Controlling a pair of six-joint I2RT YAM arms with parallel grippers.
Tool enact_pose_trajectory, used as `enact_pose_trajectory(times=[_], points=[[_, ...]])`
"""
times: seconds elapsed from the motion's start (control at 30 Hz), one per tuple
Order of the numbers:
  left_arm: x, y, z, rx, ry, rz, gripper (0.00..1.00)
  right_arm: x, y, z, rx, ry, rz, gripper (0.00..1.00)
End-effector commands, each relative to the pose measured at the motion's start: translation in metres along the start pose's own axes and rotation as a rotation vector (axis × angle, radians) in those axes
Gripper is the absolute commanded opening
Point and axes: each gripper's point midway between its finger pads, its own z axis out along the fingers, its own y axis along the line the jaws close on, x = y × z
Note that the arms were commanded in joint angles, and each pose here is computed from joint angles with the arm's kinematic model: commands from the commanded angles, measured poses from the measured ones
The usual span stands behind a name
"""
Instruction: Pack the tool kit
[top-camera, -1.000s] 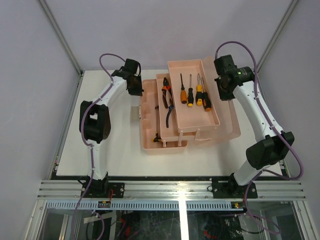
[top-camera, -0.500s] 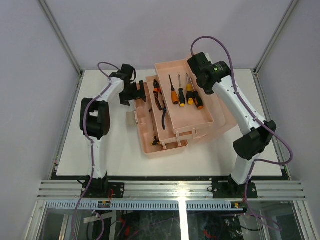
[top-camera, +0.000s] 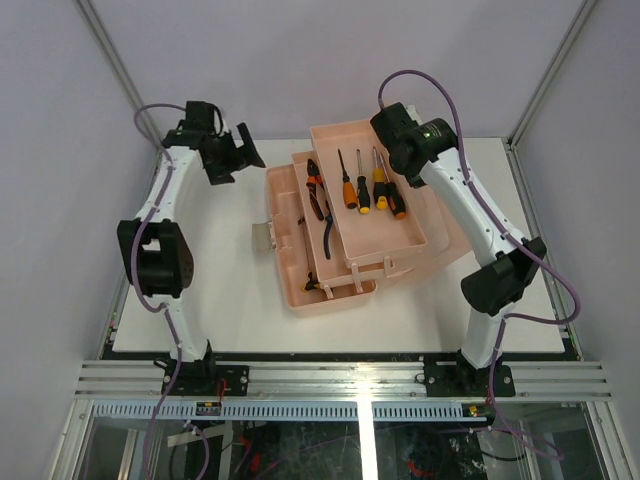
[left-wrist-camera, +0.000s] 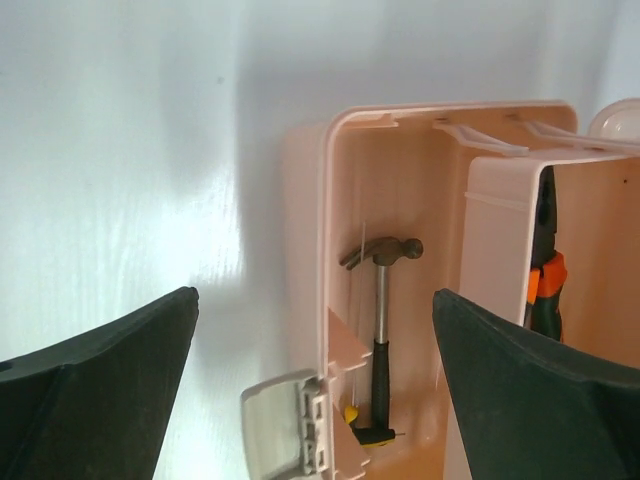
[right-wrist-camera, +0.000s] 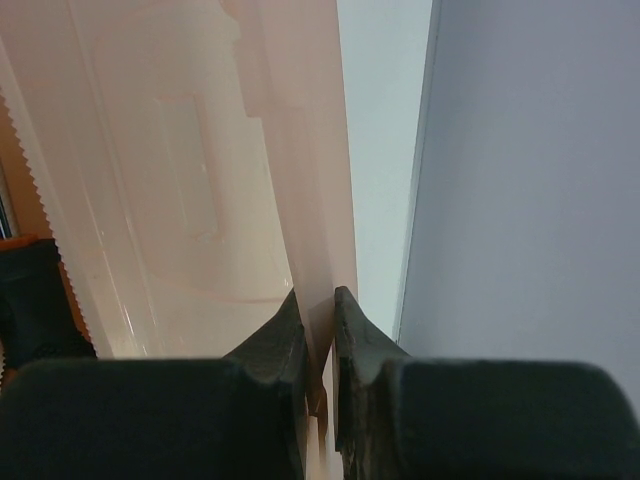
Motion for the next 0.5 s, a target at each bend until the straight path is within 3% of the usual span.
enact_pose_trajectory(times=[0.0, 0.2, 0.47], points=[[-0.006, 0.034, -0.019, -0.065, -0.047, -0.068, 1.0, -0.023, -0.021, -0.024, 0.05, -0.114, 0.09, 0.0], [0.023, 0.076, 0.011, -0.176, 0.034, -0.063, 1.0, -0.029, -0.018, -0.031, 0.046, -0.138, 0.094, 0.0], [0.04, 0.085, 0.064, -0.191, 0.114, -0.049, 1.0, -0.044, -0.005, -0.051, 0.038, -0.198, 0.083, 0.0]])
